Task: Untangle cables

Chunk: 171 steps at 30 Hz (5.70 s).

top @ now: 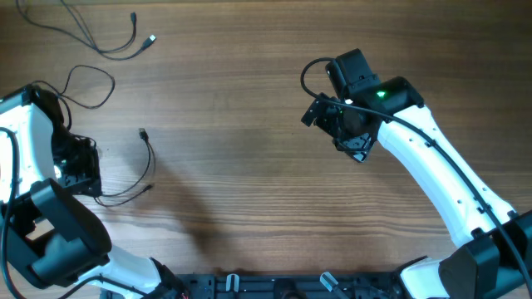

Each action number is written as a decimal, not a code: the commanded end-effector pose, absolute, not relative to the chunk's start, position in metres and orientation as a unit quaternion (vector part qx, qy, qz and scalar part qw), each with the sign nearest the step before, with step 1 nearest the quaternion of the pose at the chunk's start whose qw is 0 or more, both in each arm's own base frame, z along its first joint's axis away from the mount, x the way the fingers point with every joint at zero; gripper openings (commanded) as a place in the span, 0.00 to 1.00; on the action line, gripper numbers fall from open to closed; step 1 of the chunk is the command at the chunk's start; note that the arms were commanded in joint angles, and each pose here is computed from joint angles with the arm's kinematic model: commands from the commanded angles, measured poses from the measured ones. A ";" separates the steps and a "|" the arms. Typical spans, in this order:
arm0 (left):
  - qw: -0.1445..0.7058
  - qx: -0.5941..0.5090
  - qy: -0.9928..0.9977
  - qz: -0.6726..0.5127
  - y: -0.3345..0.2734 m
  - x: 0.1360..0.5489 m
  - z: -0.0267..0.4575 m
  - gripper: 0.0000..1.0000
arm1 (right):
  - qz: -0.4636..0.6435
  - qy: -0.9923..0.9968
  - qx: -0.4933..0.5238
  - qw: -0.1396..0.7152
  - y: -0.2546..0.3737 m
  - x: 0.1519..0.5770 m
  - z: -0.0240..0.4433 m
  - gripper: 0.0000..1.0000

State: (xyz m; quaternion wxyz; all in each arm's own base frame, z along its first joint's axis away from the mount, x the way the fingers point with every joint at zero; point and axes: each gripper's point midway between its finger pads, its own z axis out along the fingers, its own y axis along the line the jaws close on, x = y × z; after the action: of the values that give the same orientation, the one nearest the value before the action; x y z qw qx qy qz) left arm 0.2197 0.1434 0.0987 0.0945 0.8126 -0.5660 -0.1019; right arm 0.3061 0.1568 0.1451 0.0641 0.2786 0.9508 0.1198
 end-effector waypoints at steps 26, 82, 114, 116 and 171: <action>-0.096 0.347 -0.907 0.219 -0.007 0.303 0.201 0.80 | 0.192 0.974 0.119 0.025 0.183 0.280 0.165 0.99; -0.310 0.032 -0.929 0.201 -0.134 0.169 0.309 1.00 | 0.145 0.915 0.181 0.329 0.040 0.146 0.307 1.00; -0.310 0.032 -0.929 0.201 -0.134 0.169 0.309 1.00 | 0.076 0.875 0.219 0.426 -0.009 0.132 0.328 1.00; -0.310 0.032 -0.929 0.201 -0.134 0.169 0.309 1.00 | 0.071 0.870 0.211 0.440 -0.011 0.125 0.331 1.00; -0.310 0.032 -0.929 0.201 -0.134 0.169 0.308 1.00 | 0.156 0.688 -0.073 0.705 0.051 0.238 0.186 1.00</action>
State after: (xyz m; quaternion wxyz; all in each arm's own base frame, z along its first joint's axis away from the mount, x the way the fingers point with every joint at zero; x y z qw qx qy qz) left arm 0.1683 -0.1352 0.3093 -0.3069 0.0275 -0.9290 0.2048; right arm 0.2376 0.0521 0.1892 0.7052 -0.0728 0.6868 0.1604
